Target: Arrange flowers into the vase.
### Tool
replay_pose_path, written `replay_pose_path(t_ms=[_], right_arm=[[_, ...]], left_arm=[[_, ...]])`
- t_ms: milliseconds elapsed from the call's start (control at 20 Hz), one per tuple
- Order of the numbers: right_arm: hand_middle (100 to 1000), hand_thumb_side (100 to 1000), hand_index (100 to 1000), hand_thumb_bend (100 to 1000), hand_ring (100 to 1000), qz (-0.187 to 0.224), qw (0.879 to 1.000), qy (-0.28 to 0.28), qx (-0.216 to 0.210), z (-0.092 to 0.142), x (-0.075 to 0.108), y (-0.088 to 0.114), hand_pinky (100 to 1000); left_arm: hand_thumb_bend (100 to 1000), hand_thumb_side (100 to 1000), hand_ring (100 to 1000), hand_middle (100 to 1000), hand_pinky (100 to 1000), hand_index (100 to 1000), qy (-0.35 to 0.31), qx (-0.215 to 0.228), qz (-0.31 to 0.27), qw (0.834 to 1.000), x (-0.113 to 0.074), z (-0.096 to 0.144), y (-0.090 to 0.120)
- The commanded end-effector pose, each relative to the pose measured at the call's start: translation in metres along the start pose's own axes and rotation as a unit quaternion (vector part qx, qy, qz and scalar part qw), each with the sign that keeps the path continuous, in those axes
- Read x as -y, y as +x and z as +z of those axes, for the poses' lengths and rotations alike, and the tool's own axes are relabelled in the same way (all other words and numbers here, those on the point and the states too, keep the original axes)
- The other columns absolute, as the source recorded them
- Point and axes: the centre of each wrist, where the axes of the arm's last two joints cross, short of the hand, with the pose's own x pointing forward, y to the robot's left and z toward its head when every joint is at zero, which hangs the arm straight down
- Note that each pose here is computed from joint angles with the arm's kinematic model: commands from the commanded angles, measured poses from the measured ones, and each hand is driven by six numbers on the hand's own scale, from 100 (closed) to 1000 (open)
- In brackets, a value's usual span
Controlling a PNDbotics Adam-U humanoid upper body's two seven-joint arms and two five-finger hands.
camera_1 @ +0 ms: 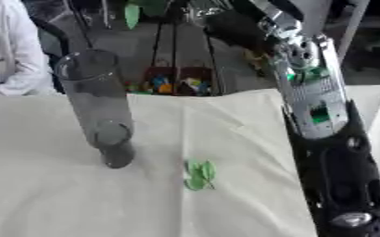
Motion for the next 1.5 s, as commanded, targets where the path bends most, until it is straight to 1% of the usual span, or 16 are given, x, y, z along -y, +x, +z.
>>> replay_pose_path(t_ms=[50,150,200,350,550,750,1050,1200,1300,1450,1500], right_arm=[[100,547,195,100,114,-0.017,1.0,-0.013,0.018,-0.006,0.005,0.009,130],[100,564,196,100,124,-0.021,0.999,-0.014,0.02,-0.006,0.004,0.009,146],[102,568,197,100,128,-0.028,0.999,-0.023,0.029,-0.008,0.006,0.013,153],[109,577,198,100,137,-0.062,0.996,-0.05,0.05,-0.014,0.009,0.02,169],[117,587,200,100,148,-0.098,0.989,-0.08,0.072,-0.018,0.01,0.022,182],[131,593,205,100,164,-0.124,0.981,-0.105,0.108,-0.024,0.011,0.029,195],[141,594,210,100,176,-0.165,0.963,-0.135,0.164,-0.033,0.008,0.041,201],[143,593,211,100,178,-0.178,0.957,-0.143,0.179,-0.037,0.005,0.045,203],[144,581,213,100,180,-0.181,0.953,-0.147,0.192,-0.039,0.004,0.048,204],[145,589,213,100,181,-0.184,0.949,-0.148,0.21,-0.042,0.002,0.053,205],[144,571,213,100,181,-0.185,0.948,-0.147,0.214,-0.044,0.002,0.054,206]], left_arm=[[100,1000,855,890,783,959,-0.002,0.012,0.005,1.0,0.001,-0.005,0.005],[100,1000,855,889,783,959,-0.003,0.012,0.005,1.0,0.001,-0.005,0.005],[100,1000,855,890,783,959,-0.003,0.012,0.007,1.0,0.001,-0.004,0.005],[100,1000,855,890,783,959,-0.005,0.012,0.009,1.0,0.002,-0.005,0.005],[100,1000,855,889,783,959,-0.006,0.012,0.011,1.0,0.003,-0.005,0.005],[100,1000,855,889,783,959,-0.007,0.013,0.013,1.0,0.003,-0.005,0.005],[100,1000,855,889,783,960,-0.009,0.013,0.014,1.0,0.004,-0.005,0.005],[100,1000,854,889,783,959,-0.01,0.013,0.015,1.0,0.004,-0.005,0.005],[100,1000,854,889,783,959,-0.011,0.013,0.015,1.0,0.004,-0.005,0.005],[100,1000,854,889,783,960,-0.011,0.013,0.016,1.0,0.005,-0.005,0.005],[100,1000,854,889,783,959,-0.012,0.013,0.016,1.0,0.005,-0.005,0.006]])
